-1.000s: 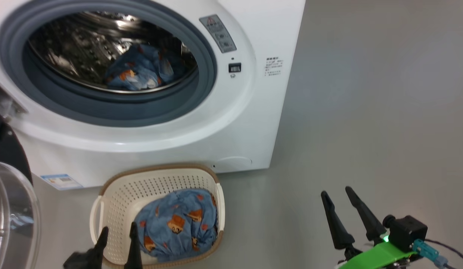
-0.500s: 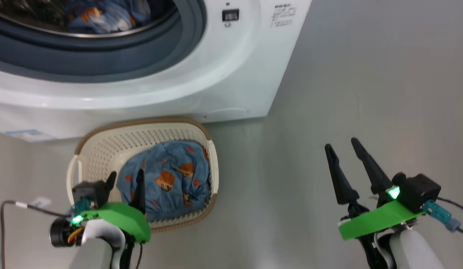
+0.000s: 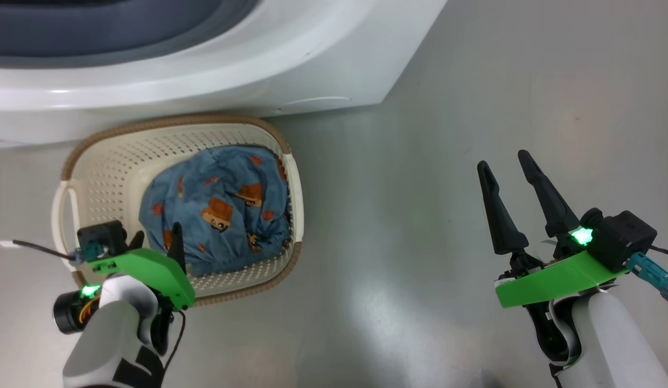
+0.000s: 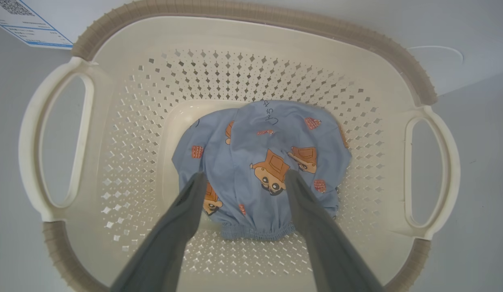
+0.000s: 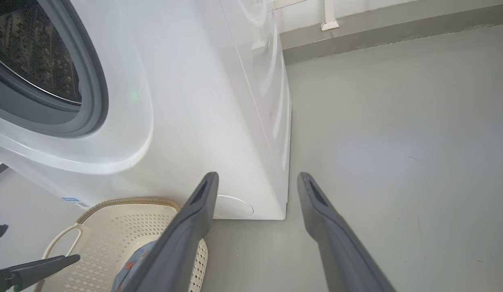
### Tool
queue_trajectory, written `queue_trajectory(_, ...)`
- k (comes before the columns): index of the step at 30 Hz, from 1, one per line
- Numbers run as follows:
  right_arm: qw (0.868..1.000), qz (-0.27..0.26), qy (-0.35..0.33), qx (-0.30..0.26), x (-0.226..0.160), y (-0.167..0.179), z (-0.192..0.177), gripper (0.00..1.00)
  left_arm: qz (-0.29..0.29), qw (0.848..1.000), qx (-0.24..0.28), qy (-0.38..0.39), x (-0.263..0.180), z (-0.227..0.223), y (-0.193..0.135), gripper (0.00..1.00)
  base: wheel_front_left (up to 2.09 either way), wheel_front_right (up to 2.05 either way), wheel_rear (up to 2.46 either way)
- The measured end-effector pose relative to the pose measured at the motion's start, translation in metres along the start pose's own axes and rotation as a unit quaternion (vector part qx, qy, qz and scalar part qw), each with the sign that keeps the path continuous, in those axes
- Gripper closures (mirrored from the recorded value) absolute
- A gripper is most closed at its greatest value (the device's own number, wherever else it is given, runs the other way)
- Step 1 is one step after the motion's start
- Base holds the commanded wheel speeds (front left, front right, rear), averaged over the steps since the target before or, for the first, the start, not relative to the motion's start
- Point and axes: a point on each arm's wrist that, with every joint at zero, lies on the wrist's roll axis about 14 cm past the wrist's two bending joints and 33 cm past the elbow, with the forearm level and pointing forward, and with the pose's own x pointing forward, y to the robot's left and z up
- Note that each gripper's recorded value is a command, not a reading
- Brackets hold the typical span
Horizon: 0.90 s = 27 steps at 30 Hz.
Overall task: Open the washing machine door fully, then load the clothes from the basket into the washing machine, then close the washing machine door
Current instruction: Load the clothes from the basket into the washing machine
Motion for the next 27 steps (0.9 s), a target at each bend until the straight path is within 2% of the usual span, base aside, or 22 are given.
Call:
queue_trajectory(11,0.999,-0.022,0.027,-0.007,0.008,-0.025,-0.028,0.0,-0.005,0.996,-0.019,0.084,0.041,-0.042,-0.011,0.0,0.0,0.0,0.0)
queue_trajectory(27,0.997,-0.042,0.062,-0.022,0.011,-0.054,-0.062,0.0,-0.013,0.993,-0.021,0.119,0.091,-0.065,-0.025,0.0,0.0,0.0,0.0)
